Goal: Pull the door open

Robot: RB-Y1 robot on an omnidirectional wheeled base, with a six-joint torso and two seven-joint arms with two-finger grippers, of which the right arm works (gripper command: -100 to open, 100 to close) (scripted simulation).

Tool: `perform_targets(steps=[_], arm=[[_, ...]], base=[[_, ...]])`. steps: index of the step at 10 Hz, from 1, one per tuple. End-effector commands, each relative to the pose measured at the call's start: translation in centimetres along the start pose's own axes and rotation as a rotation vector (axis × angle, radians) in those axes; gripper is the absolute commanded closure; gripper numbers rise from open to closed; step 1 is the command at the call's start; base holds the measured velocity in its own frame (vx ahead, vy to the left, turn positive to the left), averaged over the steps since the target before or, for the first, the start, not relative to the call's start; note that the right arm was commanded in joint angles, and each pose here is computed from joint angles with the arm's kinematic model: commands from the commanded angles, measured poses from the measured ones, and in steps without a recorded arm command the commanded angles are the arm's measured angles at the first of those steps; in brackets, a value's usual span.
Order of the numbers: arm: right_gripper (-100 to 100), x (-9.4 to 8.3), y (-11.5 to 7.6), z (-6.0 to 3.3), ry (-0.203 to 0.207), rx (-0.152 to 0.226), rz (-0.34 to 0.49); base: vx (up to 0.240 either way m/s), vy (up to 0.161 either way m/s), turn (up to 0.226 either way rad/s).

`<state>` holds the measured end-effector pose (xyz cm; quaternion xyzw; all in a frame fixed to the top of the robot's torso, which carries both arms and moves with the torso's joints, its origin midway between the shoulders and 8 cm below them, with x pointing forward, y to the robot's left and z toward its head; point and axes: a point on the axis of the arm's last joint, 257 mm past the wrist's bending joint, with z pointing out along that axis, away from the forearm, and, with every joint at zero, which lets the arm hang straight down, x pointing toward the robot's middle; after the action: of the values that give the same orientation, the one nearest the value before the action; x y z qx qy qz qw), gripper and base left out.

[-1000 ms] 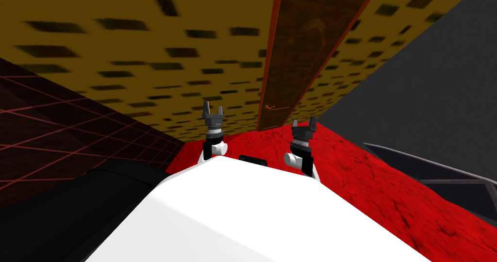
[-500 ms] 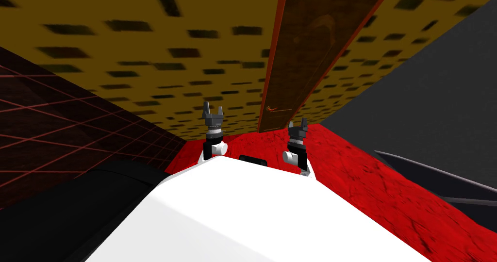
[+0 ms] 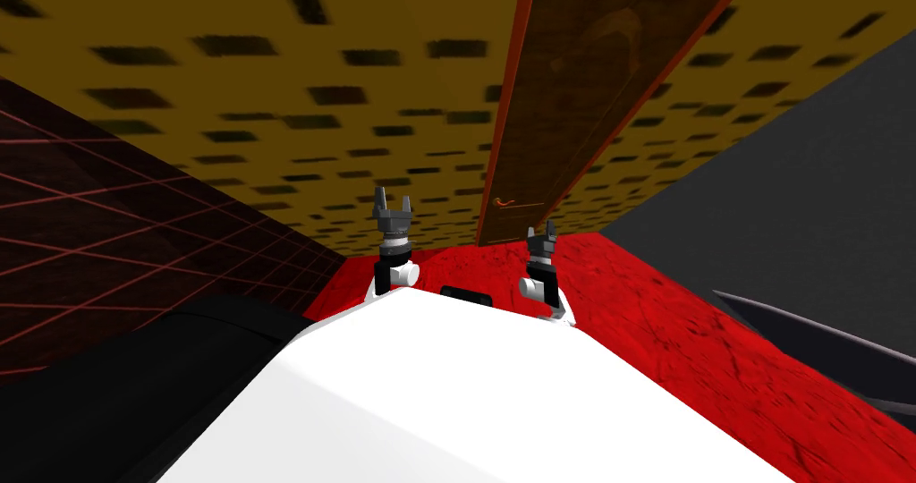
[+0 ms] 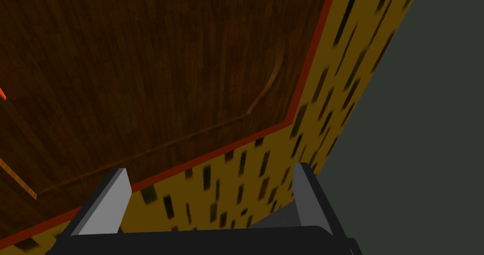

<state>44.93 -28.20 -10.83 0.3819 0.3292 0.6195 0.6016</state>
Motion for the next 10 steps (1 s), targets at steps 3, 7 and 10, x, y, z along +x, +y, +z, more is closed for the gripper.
perform_targets(steps=[3, 7, 10], arm=[[-100, -0.2, -2.7, 0.04, 0.007, 0.042, -0.015], [-100, -0.6, -5.5, 0.21, 0.016, 0.083, -0.034], [-100, -1.0, -7.7, 0.11, 0.020, 0.120, -0.047]], base=[[0.056, -0.037, 0.075], [0.057, -0.045, 0.078], [0.068, -0.043, 0.073]])
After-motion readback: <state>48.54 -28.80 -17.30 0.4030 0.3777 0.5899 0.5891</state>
